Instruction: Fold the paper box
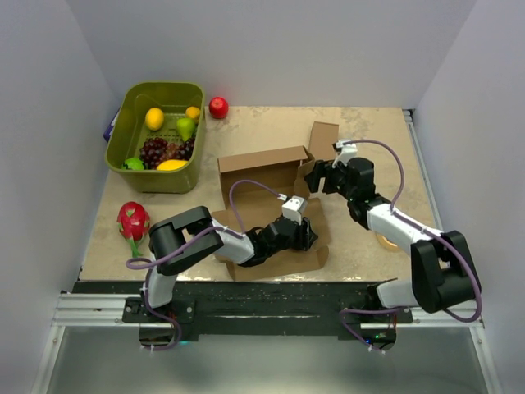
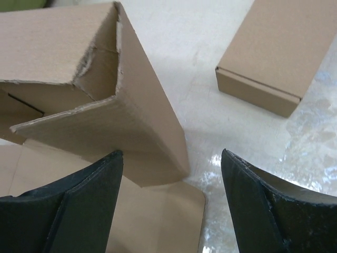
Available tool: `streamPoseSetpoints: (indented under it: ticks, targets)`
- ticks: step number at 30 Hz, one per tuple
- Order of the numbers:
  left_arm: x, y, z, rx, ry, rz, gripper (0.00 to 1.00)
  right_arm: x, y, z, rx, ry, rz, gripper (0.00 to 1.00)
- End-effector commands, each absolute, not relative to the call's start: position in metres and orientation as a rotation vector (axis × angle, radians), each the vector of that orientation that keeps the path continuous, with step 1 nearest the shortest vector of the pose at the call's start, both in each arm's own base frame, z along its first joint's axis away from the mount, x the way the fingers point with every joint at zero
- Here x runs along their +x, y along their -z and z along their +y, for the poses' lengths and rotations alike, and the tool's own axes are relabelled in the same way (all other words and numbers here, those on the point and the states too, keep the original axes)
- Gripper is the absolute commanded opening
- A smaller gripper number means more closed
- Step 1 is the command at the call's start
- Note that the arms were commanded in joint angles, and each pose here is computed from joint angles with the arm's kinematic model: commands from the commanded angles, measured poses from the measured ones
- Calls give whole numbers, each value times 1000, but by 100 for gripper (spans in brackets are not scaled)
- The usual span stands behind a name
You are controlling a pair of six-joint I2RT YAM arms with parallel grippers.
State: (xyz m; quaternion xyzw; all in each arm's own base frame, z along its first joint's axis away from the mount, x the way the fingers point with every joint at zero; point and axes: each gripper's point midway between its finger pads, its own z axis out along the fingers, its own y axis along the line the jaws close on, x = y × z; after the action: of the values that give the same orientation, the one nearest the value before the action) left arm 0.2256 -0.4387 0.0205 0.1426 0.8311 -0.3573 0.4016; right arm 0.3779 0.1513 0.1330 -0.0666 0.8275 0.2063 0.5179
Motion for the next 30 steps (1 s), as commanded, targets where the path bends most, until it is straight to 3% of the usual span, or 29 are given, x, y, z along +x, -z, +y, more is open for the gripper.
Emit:
streamPoseSetpoints:
  ticks: [1,19,30]
  targets:
    - [185,66,-378,510,655,2400,50,392,-162,163,-238,-525,1834,79]
    - [184,68,-374,507,649,2418,49,409,-166,195,-353,-661,1751,72]
    - [182,68,-375,519,653,2425,48,420,-161,197,-323,-661,1747,45]
